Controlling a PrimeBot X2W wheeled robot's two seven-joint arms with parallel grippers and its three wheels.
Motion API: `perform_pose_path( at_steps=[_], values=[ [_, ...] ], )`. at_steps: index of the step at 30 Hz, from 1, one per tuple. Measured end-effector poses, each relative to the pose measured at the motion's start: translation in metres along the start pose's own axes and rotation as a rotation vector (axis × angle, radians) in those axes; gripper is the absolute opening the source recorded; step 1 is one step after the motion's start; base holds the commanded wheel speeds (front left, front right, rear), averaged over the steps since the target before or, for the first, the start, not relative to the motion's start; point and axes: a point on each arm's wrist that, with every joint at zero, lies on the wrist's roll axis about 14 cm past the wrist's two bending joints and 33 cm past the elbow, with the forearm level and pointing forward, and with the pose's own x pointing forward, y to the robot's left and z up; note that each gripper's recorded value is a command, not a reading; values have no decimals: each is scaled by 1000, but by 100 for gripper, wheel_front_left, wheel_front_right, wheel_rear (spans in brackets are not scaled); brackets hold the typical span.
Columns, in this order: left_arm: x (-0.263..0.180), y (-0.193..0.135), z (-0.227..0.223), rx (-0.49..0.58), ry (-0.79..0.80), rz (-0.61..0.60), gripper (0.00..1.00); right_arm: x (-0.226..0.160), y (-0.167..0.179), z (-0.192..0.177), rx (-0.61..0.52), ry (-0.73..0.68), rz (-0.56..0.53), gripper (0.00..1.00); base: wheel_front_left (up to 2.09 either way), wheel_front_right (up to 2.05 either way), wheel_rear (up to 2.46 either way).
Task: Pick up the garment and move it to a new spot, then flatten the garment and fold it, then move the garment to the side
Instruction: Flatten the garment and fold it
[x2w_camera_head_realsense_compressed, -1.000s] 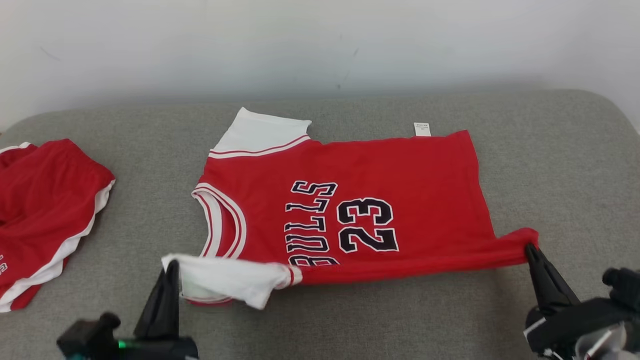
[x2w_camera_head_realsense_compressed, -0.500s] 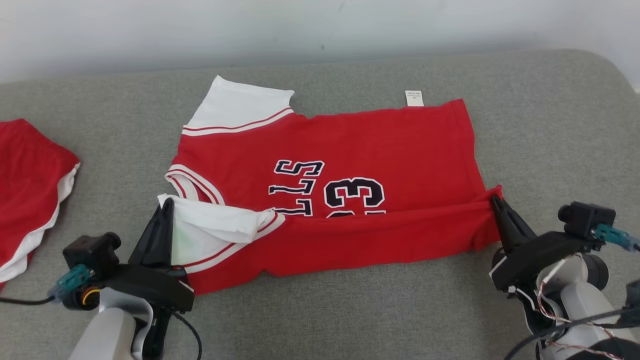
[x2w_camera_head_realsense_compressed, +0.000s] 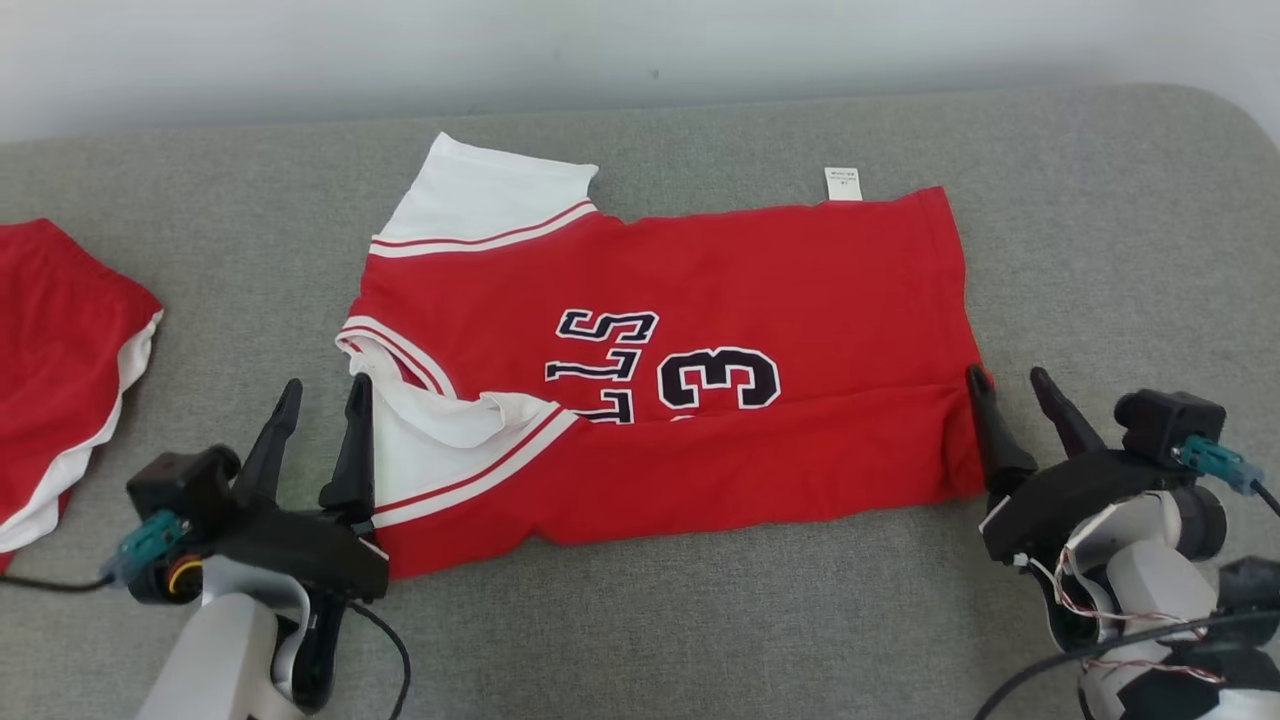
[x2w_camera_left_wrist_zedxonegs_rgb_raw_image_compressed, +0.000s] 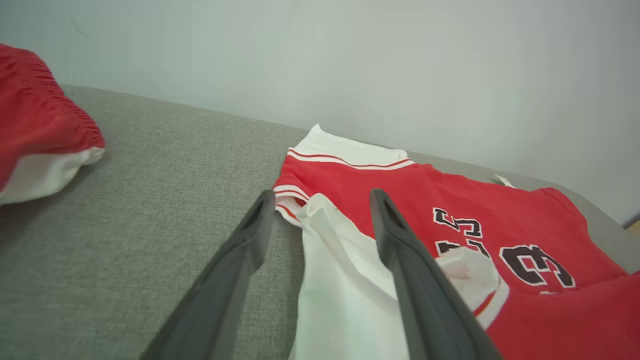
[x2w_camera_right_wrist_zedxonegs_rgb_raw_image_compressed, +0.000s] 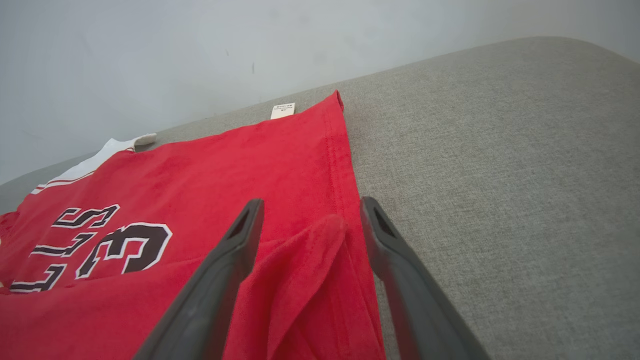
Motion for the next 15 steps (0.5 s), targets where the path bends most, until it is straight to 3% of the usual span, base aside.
perform_pose_path(
  at_steps=[15],
  values=[
    [-71, 14, -18, -38, 6, 107, 100, -32, 6, -28, -10, 31, 7, 100, 0, 0, 0]
  ],
)
